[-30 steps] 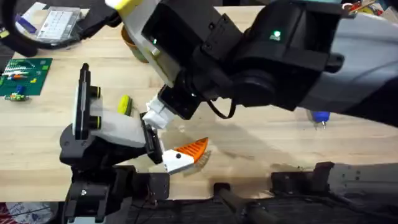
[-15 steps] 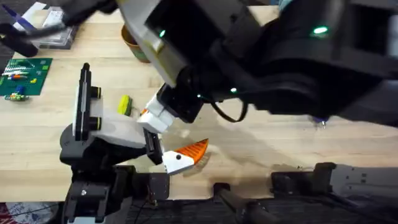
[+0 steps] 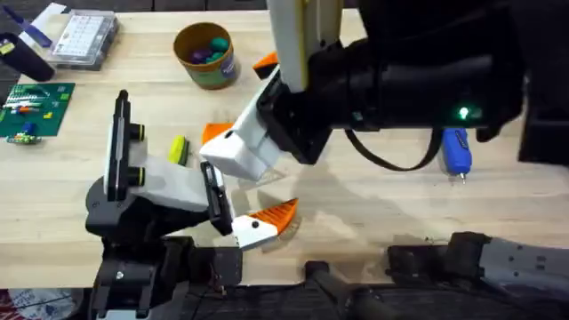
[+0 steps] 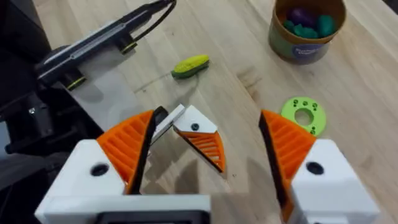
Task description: Pick up the gripper from the table and insert it into the empty holder that is missing its gripper. Then pick up a screw, insert it into the mounting hole, and use the screwdriver to tighten it. Finally, clean up the table by picking up the vegetable and placing it into the bucket.
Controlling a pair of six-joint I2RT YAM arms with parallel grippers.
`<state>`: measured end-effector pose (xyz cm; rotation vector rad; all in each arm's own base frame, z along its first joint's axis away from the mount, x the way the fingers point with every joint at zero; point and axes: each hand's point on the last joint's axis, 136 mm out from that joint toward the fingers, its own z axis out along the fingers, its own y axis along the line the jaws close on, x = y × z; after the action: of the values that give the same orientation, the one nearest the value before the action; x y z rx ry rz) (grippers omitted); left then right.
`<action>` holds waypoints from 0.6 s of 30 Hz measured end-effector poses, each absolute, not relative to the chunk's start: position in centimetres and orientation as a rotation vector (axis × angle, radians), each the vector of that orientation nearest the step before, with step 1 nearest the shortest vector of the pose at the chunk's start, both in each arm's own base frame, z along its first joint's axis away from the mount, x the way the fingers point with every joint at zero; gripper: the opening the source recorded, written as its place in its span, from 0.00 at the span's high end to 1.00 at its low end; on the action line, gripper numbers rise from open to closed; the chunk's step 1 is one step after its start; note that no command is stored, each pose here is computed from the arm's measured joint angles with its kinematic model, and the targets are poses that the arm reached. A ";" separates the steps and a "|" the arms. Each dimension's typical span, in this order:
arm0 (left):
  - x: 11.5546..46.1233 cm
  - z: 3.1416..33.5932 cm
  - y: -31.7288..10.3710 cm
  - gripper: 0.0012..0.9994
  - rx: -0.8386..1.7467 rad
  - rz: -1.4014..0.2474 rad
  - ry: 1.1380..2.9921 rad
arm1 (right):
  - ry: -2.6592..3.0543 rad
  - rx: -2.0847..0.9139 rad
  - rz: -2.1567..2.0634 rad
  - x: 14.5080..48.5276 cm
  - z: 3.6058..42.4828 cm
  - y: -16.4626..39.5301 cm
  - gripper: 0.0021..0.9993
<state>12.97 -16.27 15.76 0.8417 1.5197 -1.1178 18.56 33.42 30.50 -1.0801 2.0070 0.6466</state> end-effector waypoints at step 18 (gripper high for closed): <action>12.9 15.8 -16.3 1.00 0.849 -1.115 1.515 | 2.070 -1.113 0.610 18.0 29.1 32.5 0.01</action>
<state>12.91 -16.28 15.75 0.8493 1.5149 -1.1154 18.04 32.50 29.09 -1.1127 2.0698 0.6102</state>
